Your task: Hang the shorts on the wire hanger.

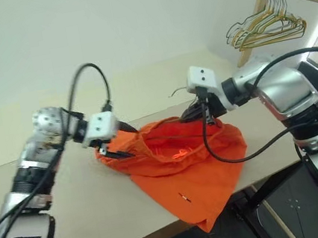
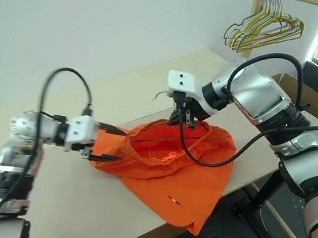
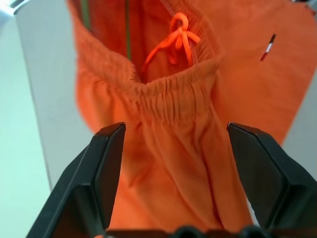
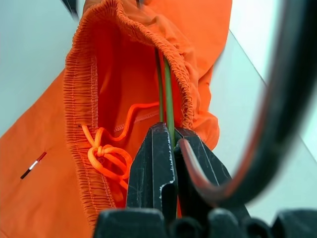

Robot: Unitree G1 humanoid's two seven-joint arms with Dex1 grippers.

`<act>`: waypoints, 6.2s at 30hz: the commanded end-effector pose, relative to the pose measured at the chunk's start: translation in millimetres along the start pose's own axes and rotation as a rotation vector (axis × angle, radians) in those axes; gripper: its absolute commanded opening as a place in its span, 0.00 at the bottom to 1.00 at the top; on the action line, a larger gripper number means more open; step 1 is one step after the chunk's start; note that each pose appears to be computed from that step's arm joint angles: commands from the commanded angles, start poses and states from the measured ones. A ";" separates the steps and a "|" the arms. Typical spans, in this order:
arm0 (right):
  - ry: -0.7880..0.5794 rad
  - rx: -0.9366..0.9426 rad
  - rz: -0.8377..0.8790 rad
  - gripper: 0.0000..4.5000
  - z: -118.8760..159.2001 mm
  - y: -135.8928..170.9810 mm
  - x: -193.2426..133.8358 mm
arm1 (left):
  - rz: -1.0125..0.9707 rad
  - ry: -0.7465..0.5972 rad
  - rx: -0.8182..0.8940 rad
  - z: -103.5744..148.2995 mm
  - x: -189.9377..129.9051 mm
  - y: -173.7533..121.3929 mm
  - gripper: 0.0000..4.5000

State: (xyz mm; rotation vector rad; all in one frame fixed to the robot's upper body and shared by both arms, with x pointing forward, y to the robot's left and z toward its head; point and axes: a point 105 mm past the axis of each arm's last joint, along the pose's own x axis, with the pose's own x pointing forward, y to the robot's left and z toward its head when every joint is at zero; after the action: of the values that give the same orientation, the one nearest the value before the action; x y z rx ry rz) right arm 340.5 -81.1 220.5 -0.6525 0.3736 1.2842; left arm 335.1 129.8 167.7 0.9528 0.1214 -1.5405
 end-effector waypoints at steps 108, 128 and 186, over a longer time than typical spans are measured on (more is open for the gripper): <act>0.265 -0.063 -0.316 1.00 -78.9 1.5 -47.3 | 0.156 -0.062 -0.069 17.3 1.9 55.8 0.00; 0.257 -0.071 -0.149 0.00 -76.6 5.0 -39.1 | 0.146 -0.071 -0.024 18.0 -2.3 51.4 0.00; -0.062 1.364 -1.366 0.00 -190.5 39.5 -253.8 | 0.488 -0.697 -0.382 95.9 -100.5 34.9 1.00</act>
State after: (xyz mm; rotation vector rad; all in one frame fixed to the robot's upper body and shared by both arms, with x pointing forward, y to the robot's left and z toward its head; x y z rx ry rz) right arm 258.3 -380.4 196.0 0.3575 0.5660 -0.3311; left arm 315.3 142.4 296.1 0.0774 -0.2441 -1.2433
